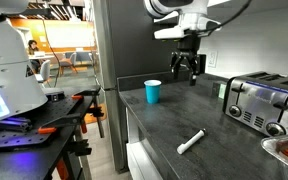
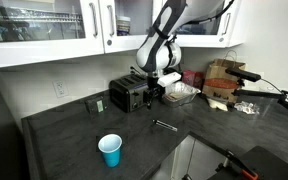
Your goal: Put the marker in the cup
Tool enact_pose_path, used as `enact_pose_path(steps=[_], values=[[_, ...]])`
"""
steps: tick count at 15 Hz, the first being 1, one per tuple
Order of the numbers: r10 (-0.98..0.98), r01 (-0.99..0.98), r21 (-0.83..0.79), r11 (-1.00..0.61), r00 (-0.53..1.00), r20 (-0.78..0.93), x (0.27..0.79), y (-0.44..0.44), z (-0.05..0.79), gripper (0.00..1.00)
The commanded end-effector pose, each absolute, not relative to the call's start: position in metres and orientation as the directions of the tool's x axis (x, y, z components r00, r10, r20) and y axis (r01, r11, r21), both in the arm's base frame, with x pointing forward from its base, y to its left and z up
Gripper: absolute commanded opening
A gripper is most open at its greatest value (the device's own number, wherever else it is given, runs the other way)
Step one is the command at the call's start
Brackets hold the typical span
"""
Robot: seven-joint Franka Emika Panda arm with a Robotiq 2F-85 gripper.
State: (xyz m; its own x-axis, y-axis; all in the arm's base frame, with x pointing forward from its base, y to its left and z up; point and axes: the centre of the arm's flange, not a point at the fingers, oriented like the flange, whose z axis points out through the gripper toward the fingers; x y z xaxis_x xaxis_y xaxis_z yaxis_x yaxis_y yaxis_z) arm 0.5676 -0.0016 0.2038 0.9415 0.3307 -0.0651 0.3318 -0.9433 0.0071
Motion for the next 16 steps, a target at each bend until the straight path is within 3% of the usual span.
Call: enact_pose_path(steps=[1,8,16], values=[[0.397,0.396,-0.017,-0.918,0.917,-0.034,0.601,-0.03,0.164,1.0],[0.337,0.337,-0.01,-0.942,0.941,-0.022,0.652,-0.065,0.091,1.0],[0.332,0.333,-0.009,-0.943,0.938,-0.102,0.642,-0.096,0.034,1.0]])
